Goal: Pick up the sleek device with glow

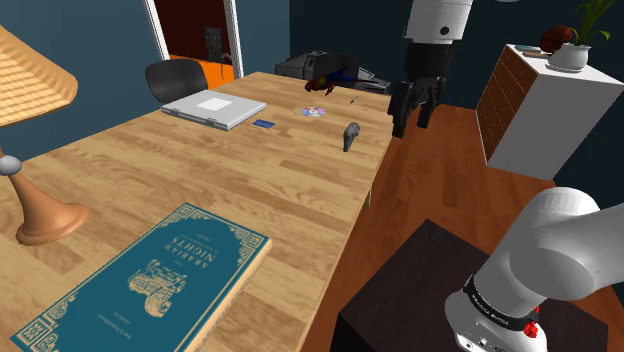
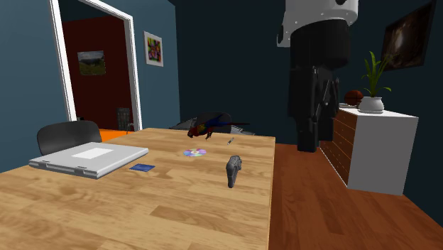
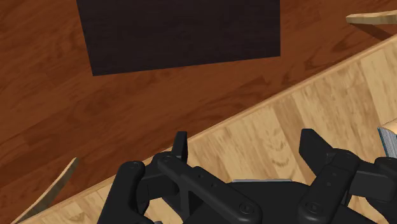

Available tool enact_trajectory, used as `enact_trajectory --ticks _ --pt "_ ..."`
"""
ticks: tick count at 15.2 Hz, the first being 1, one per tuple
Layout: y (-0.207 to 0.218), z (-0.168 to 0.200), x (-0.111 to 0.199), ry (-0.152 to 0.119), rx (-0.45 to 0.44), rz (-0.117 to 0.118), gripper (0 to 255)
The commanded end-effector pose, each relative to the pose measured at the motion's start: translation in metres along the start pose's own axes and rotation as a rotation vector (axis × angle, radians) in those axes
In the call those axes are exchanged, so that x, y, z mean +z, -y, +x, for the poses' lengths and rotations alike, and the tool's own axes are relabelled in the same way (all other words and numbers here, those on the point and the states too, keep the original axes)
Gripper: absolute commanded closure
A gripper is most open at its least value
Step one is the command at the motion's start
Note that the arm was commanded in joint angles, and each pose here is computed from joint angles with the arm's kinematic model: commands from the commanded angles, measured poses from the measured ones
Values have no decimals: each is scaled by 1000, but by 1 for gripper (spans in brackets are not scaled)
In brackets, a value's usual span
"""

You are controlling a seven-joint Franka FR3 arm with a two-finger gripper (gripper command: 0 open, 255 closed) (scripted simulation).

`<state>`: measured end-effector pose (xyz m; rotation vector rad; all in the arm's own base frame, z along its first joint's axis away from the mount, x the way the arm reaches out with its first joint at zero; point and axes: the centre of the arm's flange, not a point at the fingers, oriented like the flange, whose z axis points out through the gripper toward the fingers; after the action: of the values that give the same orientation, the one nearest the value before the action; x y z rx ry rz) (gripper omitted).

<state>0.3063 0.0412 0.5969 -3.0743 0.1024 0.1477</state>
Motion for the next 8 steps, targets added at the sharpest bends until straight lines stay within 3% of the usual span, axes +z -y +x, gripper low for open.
enact_trajectory --ticks 1,8 --pt "0 0 0 0 0 0 0" --pt "-15 82 25 -34 271 25 0"
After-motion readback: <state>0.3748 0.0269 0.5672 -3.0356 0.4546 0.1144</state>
